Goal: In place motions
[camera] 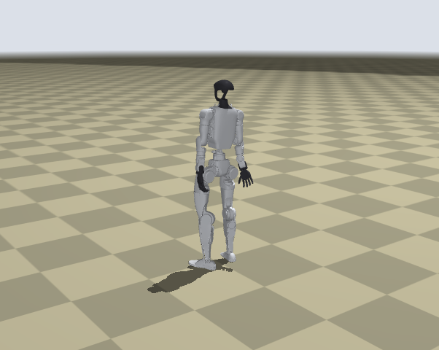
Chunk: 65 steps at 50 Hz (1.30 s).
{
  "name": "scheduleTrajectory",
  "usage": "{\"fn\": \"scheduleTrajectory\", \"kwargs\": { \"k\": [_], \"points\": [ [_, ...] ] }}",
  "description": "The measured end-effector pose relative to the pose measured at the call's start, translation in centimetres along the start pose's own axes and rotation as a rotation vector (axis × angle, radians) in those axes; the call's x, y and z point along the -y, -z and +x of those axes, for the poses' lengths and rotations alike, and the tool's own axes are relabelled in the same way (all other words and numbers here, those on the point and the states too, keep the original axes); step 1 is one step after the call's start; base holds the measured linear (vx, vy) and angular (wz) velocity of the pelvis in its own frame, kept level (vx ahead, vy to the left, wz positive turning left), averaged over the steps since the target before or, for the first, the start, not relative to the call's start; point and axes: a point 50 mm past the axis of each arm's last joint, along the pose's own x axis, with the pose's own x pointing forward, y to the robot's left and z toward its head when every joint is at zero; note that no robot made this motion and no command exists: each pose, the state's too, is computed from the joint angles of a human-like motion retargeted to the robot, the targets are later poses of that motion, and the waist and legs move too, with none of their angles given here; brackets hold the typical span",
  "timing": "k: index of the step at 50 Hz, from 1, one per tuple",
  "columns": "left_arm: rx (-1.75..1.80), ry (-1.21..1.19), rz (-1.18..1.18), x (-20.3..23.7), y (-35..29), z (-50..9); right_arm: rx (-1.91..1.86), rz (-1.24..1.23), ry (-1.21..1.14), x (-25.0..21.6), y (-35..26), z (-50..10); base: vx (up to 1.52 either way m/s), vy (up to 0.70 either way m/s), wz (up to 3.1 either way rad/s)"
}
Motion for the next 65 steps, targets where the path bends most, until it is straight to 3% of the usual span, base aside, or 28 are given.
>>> {"fn": "scheduleTrajectory", "kwargs": {
  "k": [5, 9, 14, 18, 23, 28, 33, 38, 44, 50, 58, 60, 65],
  "points": [
    [0.017, -0.114, -0.129, -5.7, -2.4, -1.8, 0.080, 0.099, 0.003, 3.5, -1.8, -2.1, -0.01, 0.00, 0.51],
    [0.228, -0.278, -0.249, -12.1, -10.0, -6.3, 0.343, 0.202, 0.115, 9.4, -8.0, -8.1, -0.01, 0.01, 0.02],
    [0.672, -0.477, -0.391, -18.6, -21.0, -17.7, 0.665, 0.124, 0.400, 16.7, -15.4, -21.8, -0.02, 0.02, -0.04],
    [1.074, -0.543, -0.466, -21.0, -26.9, -29.4, 1.030, 0.093, 0.575, 18.5, -19.0, -35.0, 0.02, 0.04, -0.19],
    [1.462, -0.651, -0.402, -20.8, -29.7, -43.8, 1.608, 0.128, 0.593, 16.6, -19.3, -50.4, 0.08, 0.03, -0.14],
    [1.855, -0.635, -0.356, -18.0, -29.2, -55.7, 2.107, 0.083, 0.626, 12.6, -14.3, -63.5, 0.10, 0.06, 0.05],
    [2.213, -0.646, -0.305, -15.6, -24.5, -65.9, 2.453, 0.063, 0.839, 7.4, -6.0, -73.1, 0.00, 0.01, 0.02],
    [2.560, -0.672, -0.455, -15.0, -16.1, -73.5, 2.819, -0.005, 1.103, -0.4, 4.1, -79.1, -0.10, 0.05, 0.19],
    [2.883, -0.594, -0.491, -13.5, -10.5, -76.7, 3.061, -0.115, 1.331, -5.6, 11.2, -80.0, -0.07, 0.03, 0.20],
    [2.794, -0.645, -0.579, -15.5, -10.5, -75.8, 3.133, -0.041, 1.259, -5.5, 12.3, -80.1, -0.04, 0.05, 0.04],
    [2.467, -0.941, -0.524, -18.3, -15.4, -71.1, 2.784, 0.057, 1.385, 0.9, 6.1, -78.5, 0.02, 0.01, -0.09],
    [2.311, -1.072, -0.484, -19.2, -17.7, -68.7, 2.654, 0.052, 1.393, 3.6, 3.0, -77.1, 0.05, -0.01, -0.33],
    [1.932, -1.115, -0.295, -20.4, -24.9, -59.3, 2.294, 0.130, 1.309, 11.9, -5.3, -69.5, 0.05, -0.06, -0.35]
  ]
}}
